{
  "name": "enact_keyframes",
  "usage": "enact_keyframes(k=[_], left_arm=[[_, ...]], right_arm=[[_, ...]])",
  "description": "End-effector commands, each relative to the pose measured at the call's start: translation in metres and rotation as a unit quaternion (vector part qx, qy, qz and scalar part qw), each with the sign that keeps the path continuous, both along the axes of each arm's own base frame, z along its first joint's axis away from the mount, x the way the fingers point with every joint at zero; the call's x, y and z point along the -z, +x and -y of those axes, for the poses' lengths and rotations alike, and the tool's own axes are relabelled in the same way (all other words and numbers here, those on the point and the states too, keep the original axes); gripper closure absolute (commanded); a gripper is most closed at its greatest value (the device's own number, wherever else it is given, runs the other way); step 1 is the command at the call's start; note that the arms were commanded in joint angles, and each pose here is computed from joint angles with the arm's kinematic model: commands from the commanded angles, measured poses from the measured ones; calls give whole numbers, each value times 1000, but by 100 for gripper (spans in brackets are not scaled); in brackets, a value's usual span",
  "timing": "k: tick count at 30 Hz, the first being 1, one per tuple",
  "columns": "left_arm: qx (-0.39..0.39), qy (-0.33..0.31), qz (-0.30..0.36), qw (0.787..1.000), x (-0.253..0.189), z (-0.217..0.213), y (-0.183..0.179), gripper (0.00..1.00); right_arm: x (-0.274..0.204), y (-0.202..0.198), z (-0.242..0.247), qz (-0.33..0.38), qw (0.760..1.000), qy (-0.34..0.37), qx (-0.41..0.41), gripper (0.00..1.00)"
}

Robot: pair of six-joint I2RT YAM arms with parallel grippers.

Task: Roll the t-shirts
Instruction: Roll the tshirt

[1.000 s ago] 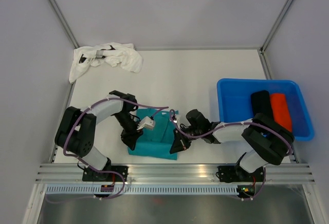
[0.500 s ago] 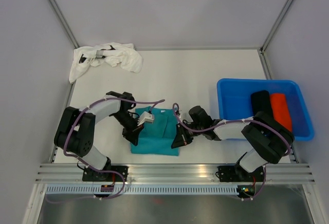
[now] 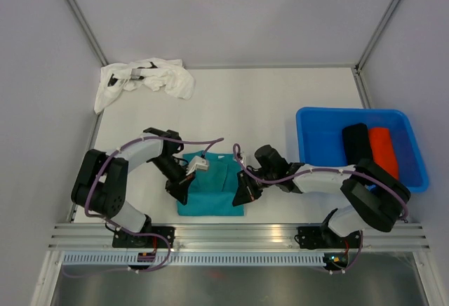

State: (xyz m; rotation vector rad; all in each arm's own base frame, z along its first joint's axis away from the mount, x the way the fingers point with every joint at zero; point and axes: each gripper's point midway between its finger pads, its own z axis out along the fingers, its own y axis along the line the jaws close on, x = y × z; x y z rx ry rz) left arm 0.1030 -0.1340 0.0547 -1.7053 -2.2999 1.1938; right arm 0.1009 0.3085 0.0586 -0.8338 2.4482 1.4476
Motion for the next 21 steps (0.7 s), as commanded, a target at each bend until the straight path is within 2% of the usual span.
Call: enact_keyframes(k=[1,3,6,9,10,13,15,16,17,18,19,21], left_arm=[[-27,-2,12,1000,7,11,30,90],[-45,14,8,999,15,11,39,87],[-59,24,6,998,23,9,47,83],[-66,37,8,997,29,8,54,80],[-68,39,10,997,31,9,56,79],[-73,45,14,996,32,9,62,78],[-76,42,15,996,31,10,63,78],[-76,41,16,996,30,10,62,78],[-77,42,16,996,31,10,62,79],[-77,42,15,996,31,9,61,79],[-76,42,14,996,32,9,60,79],[-77,44,11,996,32,9,59,79]], right_arm=[[15,28,2,11,999,-37,17,78],[24,37,2,14,998,-49,22,70],[25,51,4,25,997,-54,45,66],[19,62,11,43,995,-59,67,57],[23,67,18,54,992,-82,81,55],[8,76,30,99,985,-103,100,55],[-14,94,39,158,971,-114,137,58],[-17,93,44,178,966,-132,134,63],[-30,106,52,221,950,-146,166,67],[-32,105,55,232,944,-158,170,72],[-36,99,49,243,942,-157,168,83],[-45,94,37,255,943,-135,168,90]])
